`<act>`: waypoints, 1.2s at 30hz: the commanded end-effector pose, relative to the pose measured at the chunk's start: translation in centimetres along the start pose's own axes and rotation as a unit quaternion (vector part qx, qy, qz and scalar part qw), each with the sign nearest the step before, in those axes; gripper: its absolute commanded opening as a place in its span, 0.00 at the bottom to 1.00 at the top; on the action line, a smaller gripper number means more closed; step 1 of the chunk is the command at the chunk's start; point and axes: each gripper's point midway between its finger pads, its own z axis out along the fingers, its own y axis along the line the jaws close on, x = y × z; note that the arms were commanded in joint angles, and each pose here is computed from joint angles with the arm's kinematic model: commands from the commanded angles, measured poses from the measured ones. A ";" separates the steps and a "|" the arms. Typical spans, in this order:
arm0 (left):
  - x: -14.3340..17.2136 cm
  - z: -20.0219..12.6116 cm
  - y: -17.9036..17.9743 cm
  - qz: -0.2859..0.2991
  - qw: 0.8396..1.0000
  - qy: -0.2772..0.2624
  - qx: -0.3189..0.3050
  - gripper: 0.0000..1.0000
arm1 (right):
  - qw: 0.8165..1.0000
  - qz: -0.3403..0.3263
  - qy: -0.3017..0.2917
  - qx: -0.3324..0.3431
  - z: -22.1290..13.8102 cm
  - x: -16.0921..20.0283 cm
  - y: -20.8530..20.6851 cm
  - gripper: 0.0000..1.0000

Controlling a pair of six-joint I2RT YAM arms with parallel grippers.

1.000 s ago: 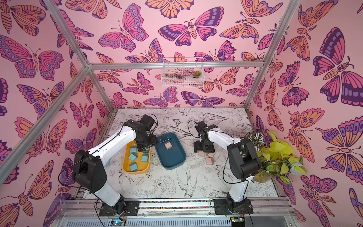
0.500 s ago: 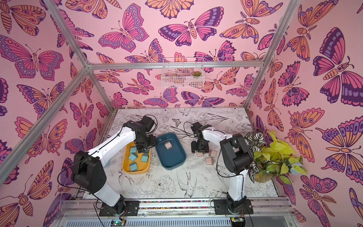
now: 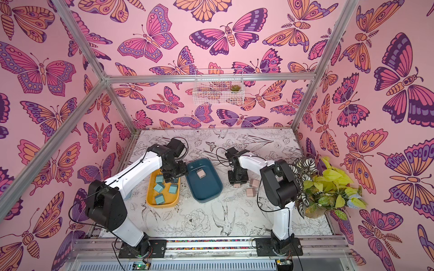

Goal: Place the plugs by color into the storage box
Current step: Pick up the plug from the center of the board, then place the plug in the storage box.

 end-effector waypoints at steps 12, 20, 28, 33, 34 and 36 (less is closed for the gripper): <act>-0.6 -1.4 1.9 -0.021 1.000 -0.013 0.010 0.75 | 0.990 -0.100 -0.098 -0.035 -10.9 -0.4 6.5 0.42; -2.3 -2.4 3.5 -0.048 0.998 -0.025 0.022 0.75 | 0.972 -0.210 -0.088 -0.051 -9.5 1.1 15.2 0.43; -1.6 -2.3 4.4 -0.055 0.998 -0.021 0.019 0.75 | 0.971 -0.235 -0.048 -0.018 -3.8 0.9 16.3 0.43; -1.4 -2.0 4.5 -0.057 0.998 -0.014 0.019 0.75 | 0.971 -0.237 -0.029 -0.007 -1.3 1.1 16.0 0.43; -1.4 -2.1 4.4 -0.058 0.998 -0.014 0.020 0.75 | 0.971 -0.237 -0.027 -0.002 -0.8 1.1 15.9 0.43; -1.4 -2.1 4.4 -0.058 0.998 -0.014 0.020 0.75 | 0.971 -0.237 -0.023 0.014 -0.1 0.9 15.4 0.43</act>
